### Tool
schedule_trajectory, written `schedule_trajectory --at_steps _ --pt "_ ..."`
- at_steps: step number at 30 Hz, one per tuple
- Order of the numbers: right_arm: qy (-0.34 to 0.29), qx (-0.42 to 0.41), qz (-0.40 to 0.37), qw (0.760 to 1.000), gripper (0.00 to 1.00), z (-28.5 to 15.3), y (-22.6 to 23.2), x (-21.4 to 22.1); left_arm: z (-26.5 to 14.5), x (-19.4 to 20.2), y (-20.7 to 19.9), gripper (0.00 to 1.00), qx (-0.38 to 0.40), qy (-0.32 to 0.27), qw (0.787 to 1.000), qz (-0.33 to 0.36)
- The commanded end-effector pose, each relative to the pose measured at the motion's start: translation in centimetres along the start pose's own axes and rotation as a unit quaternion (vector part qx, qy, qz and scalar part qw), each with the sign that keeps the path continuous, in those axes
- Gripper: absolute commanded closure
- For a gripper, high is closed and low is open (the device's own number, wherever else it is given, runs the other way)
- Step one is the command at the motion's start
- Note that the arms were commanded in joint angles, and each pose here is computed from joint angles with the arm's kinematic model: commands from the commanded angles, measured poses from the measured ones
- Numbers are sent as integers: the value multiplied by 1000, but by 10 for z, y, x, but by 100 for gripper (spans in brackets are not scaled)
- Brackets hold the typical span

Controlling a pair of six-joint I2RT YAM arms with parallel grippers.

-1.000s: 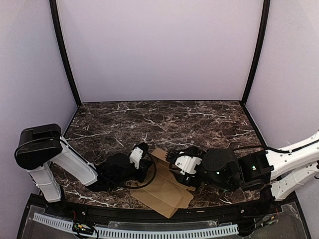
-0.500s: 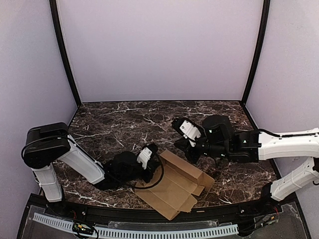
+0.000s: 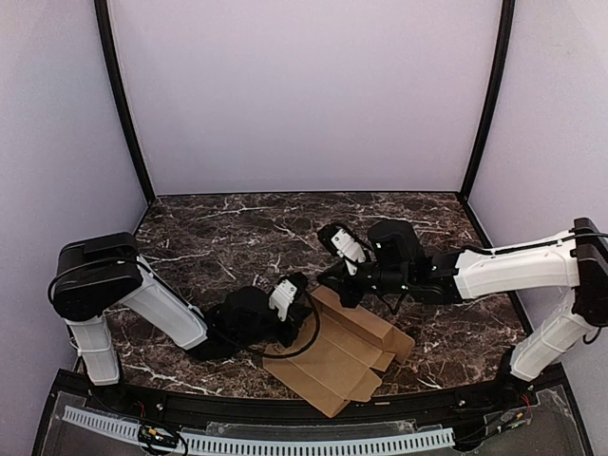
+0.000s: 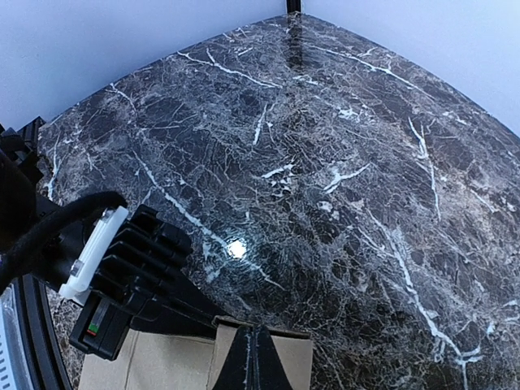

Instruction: Fold the paper box

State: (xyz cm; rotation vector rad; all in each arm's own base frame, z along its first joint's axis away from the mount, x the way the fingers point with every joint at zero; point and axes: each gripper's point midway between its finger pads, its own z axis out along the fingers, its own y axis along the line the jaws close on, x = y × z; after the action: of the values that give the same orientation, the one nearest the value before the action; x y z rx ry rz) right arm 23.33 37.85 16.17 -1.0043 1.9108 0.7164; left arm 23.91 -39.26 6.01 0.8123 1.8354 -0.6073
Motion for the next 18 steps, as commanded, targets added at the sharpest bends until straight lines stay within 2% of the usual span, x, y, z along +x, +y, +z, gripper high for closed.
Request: schedule_trajectory --at_steps 1,18 --pt "-15 -17 22 1000 100 9 2 -1 4 14 2 99 -7 28 1000 8" --pt "20 -17 44 999 100 29 -2 47 11 16 -1 99 -2 43 999 11"
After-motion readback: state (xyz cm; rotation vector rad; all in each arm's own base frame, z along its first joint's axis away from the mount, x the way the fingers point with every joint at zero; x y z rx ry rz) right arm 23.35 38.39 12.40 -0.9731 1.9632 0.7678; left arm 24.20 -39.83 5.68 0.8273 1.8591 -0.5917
